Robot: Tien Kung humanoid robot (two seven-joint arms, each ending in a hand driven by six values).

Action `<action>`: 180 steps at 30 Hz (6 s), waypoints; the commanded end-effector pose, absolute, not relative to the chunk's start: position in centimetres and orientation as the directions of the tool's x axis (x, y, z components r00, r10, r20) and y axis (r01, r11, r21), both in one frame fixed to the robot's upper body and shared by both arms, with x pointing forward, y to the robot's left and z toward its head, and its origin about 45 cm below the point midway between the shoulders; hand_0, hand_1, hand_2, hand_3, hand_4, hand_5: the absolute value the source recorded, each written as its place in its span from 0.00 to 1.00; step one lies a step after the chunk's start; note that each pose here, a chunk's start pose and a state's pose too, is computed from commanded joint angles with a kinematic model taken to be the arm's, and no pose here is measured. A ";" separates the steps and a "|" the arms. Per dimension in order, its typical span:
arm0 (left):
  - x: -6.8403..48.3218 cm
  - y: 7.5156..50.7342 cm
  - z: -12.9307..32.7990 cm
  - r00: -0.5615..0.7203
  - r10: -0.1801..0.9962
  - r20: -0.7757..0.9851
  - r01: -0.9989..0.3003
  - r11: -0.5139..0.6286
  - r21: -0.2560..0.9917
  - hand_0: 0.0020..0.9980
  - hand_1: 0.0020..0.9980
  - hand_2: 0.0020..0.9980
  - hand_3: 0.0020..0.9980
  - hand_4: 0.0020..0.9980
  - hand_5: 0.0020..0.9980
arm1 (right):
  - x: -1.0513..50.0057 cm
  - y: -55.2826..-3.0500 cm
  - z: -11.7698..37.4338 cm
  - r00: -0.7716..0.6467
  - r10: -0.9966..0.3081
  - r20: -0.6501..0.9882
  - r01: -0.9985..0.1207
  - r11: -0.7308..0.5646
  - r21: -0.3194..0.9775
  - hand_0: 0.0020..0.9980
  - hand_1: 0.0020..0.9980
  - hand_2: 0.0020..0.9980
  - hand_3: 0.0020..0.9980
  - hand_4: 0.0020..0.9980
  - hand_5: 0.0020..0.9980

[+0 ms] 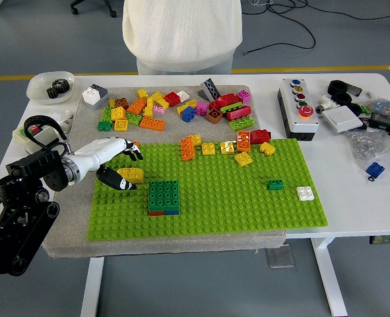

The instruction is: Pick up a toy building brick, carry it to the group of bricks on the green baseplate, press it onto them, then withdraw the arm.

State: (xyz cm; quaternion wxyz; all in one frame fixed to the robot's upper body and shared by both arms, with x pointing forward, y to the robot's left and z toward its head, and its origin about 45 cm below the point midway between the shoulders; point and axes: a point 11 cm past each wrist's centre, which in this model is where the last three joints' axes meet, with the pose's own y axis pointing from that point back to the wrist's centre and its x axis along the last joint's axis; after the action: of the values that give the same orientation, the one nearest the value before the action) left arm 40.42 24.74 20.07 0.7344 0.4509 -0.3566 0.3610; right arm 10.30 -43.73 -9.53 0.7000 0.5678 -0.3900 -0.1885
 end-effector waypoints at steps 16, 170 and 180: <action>40.9 25.3 19.3 0.479 0.223 0.849 -0.860 0.311 0.404 1.00 0.78 0.59 0.58 0.85 0.14 | 10.4 -43.8 -9.5 0.624 -0.707 0.334 -0.182 0.284 0.941 0.75 0.64 0.72 0.63 0.89 0.47; 34.8 18.8 23.6 0.395 0.215 0.893 -0.865 0.415 0.283 1.00 0.61 0.45 0.52 0.84 0.00 | 9.9 -45.5 -8.9 0.595 -0.722 0.353 -0.165 0.320 0.933 0.75 0.64 0.72 0.64 0.89 0.49; 34.8 18.3 23.0 0.400 0.241 0.884 -0.865 0.418 0.277 1.00 0.61 0.45 0.52 0.84 0.00 | 9.9 -45.4 -9.0 0.601 -0.718 0.350 -0.165 0.317 0.934 0.75 0.64 0.72 0.64 0.89 0.48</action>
State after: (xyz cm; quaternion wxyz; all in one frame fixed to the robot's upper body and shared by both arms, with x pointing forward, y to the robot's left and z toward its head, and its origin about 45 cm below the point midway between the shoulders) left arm 34.82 18.30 23.00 0.7405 0.3893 -0.4007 0.3735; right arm 9.88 -45.45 -8.95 0.7056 0.5503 -0.4011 -0.1962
